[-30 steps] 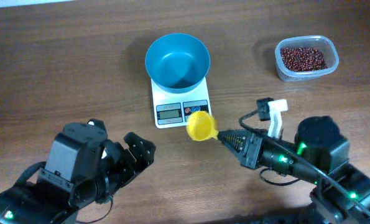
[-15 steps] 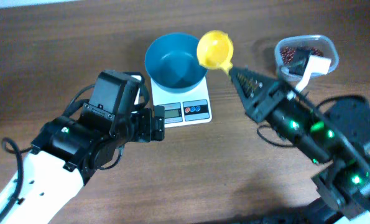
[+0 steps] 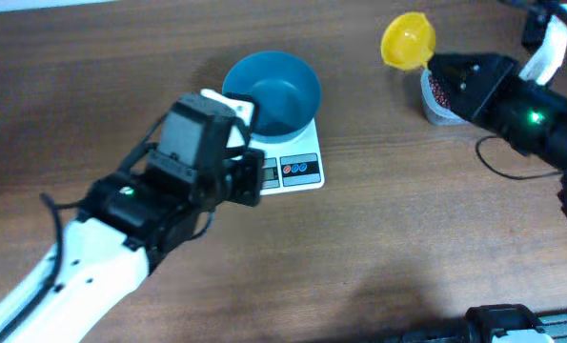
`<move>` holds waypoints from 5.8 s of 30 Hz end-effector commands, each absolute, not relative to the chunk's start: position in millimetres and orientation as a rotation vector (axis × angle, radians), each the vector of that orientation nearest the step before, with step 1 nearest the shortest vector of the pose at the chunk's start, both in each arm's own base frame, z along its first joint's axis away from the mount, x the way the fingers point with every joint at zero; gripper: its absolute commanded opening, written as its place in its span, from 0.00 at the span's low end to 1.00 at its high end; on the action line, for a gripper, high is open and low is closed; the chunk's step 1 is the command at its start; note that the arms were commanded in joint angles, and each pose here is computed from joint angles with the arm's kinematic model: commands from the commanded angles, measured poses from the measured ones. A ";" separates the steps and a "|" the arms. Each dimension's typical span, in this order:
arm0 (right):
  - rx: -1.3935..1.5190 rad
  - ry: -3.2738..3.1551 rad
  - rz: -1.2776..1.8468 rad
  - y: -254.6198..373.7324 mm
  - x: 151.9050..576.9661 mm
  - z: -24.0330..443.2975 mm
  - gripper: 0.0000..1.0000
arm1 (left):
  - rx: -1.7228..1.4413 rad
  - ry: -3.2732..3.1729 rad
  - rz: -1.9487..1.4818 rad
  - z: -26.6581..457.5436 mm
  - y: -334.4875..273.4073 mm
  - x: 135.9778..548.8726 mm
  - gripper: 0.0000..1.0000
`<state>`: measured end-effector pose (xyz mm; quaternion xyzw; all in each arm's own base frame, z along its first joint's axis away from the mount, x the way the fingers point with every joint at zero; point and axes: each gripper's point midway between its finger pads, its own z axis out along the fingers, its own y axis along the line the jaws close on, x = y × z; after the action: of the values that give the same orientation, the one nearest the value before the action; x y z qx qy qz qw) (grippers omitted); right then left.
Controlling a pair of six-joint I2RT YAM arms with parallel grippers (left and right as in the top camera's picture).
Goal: Scoop item into bowl and weigh 50g on scale
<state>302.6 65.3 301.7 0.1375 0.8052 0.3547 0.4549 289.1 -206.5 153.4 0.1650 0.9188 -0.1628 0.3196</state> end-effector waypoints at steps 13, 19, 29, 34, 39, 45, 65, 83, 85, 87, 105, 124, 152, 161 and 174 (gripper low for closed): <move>0.298 2.022 0.760 44.5 297.4 289.9 0.04 | 0.549 2.485 -0.280 44.9 -263.6 317.0 0.00; 0.295 2.017 0.759 44.3 298.1 290.8 0.04 | 0.547 2.522 -0.207 21.8 -256.8 318.9 0.00; 0.298 2.015 0.752 43.2 298.9 291.0 0.04 | 0.511 2.452 -0.213 31.4 -262.1 333.3 0.00; 0.296 2.011 0.752 43.2 299.3 291.9 0.04 | 0.522 2.483 -0.193 9.6 -262.2 332.9 0.00; 0.295 2.008 0.751 43.0 299.8 292.4 0.04 | 0.557 2.570 -0.154 -3.1 -251.2 316.6 0.00; 0.313 2.007 0.722 38.6 301.3 291.3 0.04 | 0.548 2.465 -0.309 124.5 -254.2 304.0 0.00; 0.358 2.097 0.549 12.2 339.9 250.2 0.04 | 0.561 2.566 -0.328 135.1 -218.4 290.3 0.00; 0.353 2.099 0.552 12.9 339.6 250.0 0.04 | 0.649 2.574 -0.174 26.8 -268.2 325.6 0.00; 0.353 2.099 0.552 12.9 339.6 250.0 0.04 | 0.640 2.568 -0.147 27.2 -265.2 328.1 0.00; 0.353 2.099 0.552 13.0 339.5 250.0 0.04 | 0.641 2.571 -0.145 25.7 -264.9 327.8 0.00; 0.279 2.124 0.502 12.5 337.0 245.4 0.04 | 0.239 2.080 -0.175 282.5 -170.1 318.3 0.00; 0.377 2.012 0.202 -39.0 382.8 244.6 0.04 | 0.525 2.530 -0.278 155.1 -214.3 292.7 0.00; 0.359 1.968 0.203 -38.9 386.1 256.0 0.04 | 0.542 2.581 -0.013 20.3 -256.7 327.3 0.00; 0.359 1.968 0.203 -38.8 386.1 256.0 0.04 | 0.532 2.576 -0.017 14.8 -259.9 333.9 0.00; 0.375 2.025 0.203 -38.1 380.2 242.8 0.04 | 0.375 2.417 -0.048 170.8 -195.4 341.3 0.00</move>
<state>381.8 -34.9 239.1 0.1530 0.8429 0.0902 0.5079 339.6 -196.2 163.8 0.1426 0.9320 -0.0154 0.3330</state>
